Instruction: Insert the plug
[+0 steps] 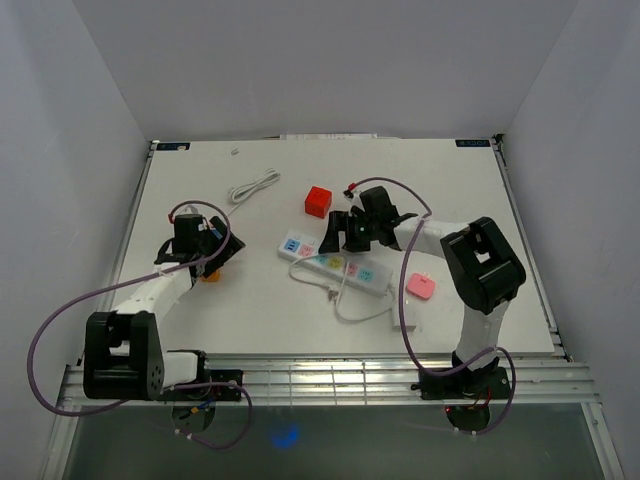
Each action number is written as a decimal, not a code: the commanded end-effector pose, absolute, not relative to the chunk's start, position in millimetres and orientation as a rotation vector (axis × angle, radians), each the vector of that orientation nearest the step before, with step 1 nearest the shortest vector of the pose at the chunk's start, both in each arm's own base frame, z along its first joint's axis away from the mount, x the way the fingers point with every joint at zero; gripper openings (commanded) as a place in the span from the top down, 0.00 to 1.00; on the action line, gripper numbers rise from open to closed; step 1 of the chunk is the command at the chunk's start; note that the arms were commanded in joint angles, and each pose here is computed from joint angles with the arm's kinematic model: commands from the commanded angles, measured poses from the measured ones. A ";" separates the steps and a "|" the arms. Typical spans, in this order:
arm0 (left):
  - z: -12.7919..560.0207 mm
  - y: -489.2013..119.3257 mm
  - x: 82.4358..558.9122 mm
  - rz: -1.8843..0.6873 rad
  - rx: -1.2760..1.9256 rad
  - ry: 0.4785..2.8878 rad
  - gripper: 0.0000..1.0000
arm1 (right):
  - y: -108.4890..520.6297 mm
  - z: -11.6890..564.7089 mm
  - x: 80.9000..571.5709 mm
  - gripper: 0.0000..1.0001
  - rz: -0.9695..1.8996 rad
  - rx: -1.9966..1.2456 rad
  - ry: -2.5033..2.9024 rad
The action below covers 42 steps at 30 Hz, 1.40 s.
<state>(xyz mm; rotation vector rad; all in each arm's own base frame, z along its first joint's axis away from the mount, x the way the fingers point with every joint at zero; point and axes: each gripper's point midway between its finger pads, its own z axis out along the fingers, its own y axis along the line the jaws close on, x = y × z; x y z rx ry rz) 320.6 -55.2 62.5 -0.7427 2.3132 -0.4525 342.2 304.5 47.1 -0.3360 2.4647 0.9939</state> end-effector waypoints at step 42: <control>126.1 -116.1 300.1 -0.640 -0.428 2.190 0.07 | 356.0 81.7 193.3 0.73 1.026 -0.922 2.386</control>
